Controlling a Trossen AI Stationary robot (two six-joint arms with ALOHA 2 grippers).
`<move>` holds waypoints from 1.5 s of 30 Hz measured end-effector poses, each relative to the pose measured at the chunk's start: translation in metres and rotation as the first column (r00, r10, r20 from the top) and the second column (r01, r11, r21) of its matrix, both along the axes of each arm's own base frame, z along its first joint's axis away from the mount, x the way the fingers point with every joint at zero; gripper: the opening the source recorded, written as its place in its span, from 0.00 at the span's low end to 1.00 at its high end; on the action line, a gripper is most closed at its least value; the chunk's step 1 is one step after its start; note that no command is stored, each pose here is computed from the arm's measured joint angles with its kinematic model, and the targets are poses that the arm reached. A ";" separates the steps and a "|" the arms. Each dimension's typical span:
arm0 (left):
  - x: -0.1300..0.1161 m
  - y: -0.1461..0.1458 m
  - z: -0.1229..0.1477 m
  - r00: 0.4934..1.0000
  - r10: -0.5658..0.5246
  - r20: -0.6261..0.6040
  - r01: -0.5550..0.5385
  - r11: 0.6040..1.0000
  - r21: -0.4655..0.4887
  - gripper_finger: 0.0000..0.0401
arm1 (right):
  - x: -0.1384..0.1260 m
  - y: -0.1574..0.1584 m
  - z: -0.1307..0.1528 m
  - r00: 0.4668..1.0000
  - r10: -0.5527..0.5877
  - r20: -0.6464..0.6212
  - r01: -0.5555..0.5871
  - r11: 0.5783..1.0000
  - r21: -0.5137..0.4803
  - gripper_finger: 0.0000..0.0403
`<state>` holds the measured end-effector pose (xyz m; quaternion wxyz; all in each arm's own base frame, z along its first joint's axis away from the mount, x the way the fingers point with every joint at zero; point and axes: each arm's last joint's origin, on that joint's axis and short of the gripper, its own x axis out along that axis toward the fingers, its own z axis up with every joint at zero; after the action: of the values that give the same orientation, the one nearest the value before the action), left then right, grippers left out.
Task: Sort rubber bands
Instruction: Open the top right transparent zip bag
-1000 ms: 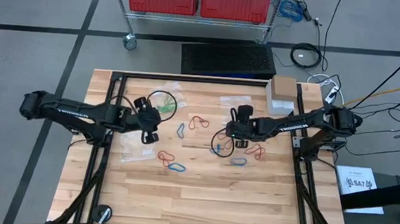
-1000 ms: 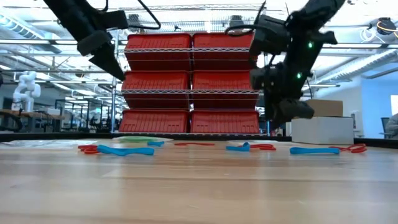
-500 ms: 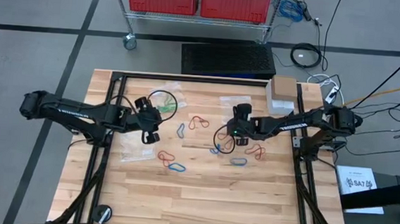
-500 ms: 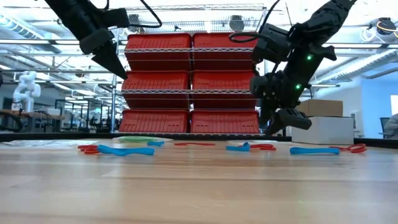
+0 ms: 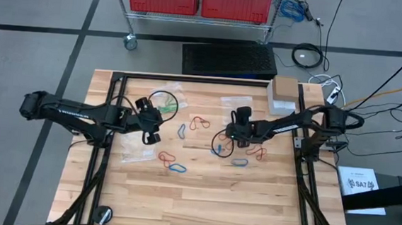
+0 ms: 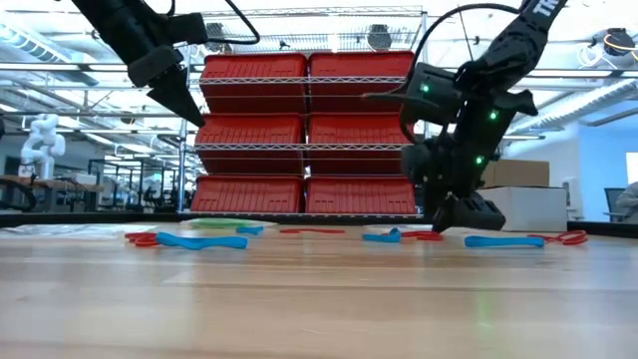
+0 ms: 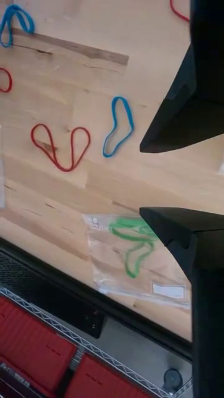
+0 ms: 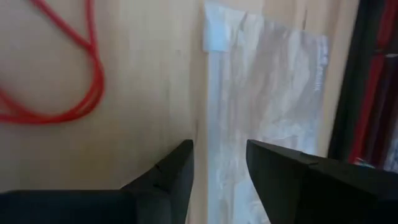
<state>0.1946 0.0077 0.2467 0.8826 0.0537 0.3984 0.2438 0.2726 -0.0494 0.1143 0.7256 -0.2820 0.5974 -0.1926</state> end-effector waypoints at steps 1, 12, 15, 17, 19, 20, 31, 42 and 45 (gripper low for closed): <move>0.000 0.000 0.000 1.000 0.000 -0.001 0.000 1.000 0.000 0.40 | 0.001 -0.001 -0.002 1.000 -0.004 -0.004 0.004 1.000 -0.017 0.34; 0.000 0.000 0.000 1.000 -0.001 -0.001 0.001 1.000 0.000 0.40 | 0.005 -0.018 -0.014 0.999 -0.042 0.002 0.042 0.999 0.013 0.04; 0.000 0.000 0.000 1.000 -0.015 -0.010 0.015 1.000 0.015 0.40 | 0.010 -0.019 -0.008 0.999 -0.054 0.004 0.054 0.998 0.031 0.02; 0.000 0.000 0.000 1.000 -0.022 -0.020 0.023 0.999 0.034 0.40 | 0.014 -0.019 0.001 0.997 -0.074 0.017 0.073 0.995 0.071 0.01; 0.000 0.001 0.001 0.999 -0.023 -0.029 0.025 0.998 0.063 0.40 | 0.018 -0.018 0.016 0.996 -0.084 0.041 0.079 0.991 0.111 0.01; 0.001 0.001 0.000 0.999 -0.023 -0.027 0.025 0.996 0.085 0.40 | 0.021 -0.017 0.026 0.993 -0.091 0.072 0.080 0.987 0.141 0.00; 0.018 0.004 -0.027 0.912 -0.309 0.270 0.263 0.945 0.192 0.40 | 0.035 0.011 0.135 0.947 -0.076 0.311 -0.057 0.915 0.399 0.00; 0.046 0.000 -0.017 0.753 -0.439 0.490 0.451 0.887 0.101 0.40 | 0.047 0.054 0.180 0.908 -0.015 0.418 -0.177 0.891 0.418 0.00; 0.056 0.000 -0.013 0.752 -0.441 0.490 0.458 0.884 0.093 0.40 | 0.047 0.058 0.180 0.906 -0.017 0.424 -0.181 0.888 0.423 0.00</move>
<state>0.2511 0.0078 0.2334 0.9880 0.0684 0.1365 0.0235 0.3201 0.0085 0.2946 0.8889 -0.0834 0.4445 -0.0722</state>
